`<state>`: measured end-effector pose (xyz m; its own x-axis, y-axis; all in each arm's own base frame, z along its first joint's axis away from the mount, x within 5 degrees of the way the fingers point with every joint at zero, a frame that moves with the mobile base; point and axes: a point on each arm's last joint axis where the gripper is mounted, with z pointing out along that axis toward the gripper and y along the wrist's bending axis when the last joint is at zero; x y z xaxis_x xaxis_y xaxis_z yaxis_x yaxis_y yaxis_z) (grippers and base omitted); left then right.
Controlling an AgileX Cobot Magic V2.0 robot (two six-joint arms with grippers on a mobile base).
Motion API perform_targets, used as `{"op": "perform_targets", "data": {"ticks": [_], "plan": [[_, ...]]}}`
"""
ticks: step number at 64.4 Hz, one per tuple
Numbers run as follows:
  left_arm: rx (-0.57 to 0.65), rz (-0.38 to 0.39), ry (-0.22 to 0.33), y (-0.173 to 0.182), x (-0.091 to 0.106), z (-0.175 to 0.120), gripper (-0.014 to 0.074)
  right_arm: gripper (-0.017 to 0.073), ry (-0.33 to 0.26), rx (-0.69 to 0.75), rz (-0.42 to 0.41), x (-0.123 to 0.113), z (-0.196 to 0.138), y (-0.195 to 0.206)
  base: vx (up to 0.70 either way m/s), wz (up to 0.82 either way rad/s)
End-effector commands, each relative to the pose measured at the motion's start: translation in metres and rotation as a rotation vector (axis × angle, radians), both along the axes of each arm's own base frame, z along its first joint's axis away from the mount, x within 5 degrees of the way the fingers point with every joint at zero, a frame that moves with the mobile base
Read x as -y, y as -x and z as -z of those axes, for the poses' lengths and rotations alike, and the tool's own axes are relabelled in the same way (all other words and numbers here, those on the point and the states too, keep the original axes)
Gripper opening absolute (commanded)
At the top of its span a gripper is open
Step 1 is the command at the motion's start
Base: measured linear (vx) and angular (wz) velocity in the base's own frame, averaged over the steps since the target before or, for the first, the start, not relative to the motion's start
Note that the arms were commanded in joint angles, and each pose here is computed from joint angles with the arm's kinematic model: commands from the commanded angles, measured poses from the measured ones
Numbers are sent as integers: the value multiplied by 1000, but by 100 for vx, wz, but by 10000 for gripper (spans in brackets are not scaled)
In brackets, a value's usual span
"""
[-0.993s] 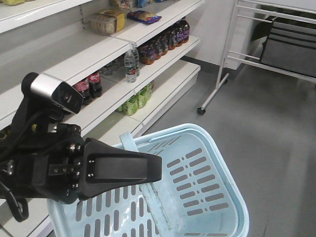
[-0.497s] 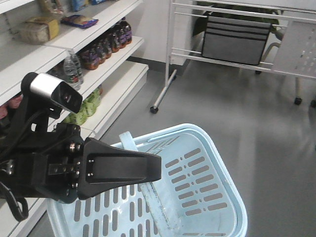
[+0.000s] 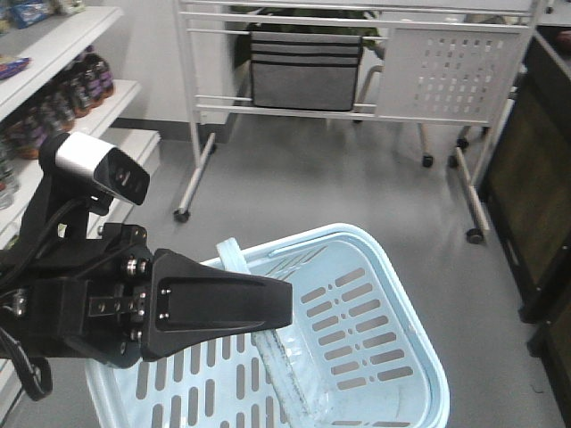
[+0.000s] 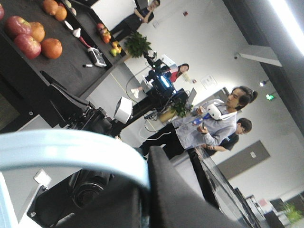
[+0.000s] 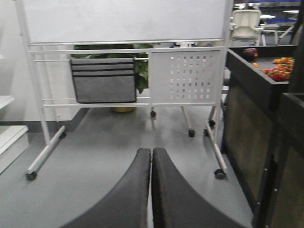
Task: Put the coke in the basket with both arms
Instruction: 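Turn the base away from the shelf holding the basket in the left gripper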
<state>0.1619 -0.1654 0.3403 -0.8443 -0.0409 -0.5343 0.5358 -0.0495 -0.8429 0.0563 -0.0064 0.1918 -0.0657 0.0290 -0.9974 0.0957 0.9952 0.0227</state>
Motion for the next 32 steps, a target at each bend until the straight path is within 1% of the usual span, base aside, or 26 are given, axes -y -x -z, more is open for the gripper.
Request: {"op": "perform_targets", "data": {"ticks": [1,17,32], "plan": [[36,152,169,18,-4,-26,-6,-5,17,75,-10,-1,-5,0,15,-39],[36,152,169,18,-4,-26,-6,-5,17,75,-10,-1,-5,0,16,-30],[36,152,169,18,-4,-26,-6,-5,17,75,-10,-1,-5,0,19,-15]]}}
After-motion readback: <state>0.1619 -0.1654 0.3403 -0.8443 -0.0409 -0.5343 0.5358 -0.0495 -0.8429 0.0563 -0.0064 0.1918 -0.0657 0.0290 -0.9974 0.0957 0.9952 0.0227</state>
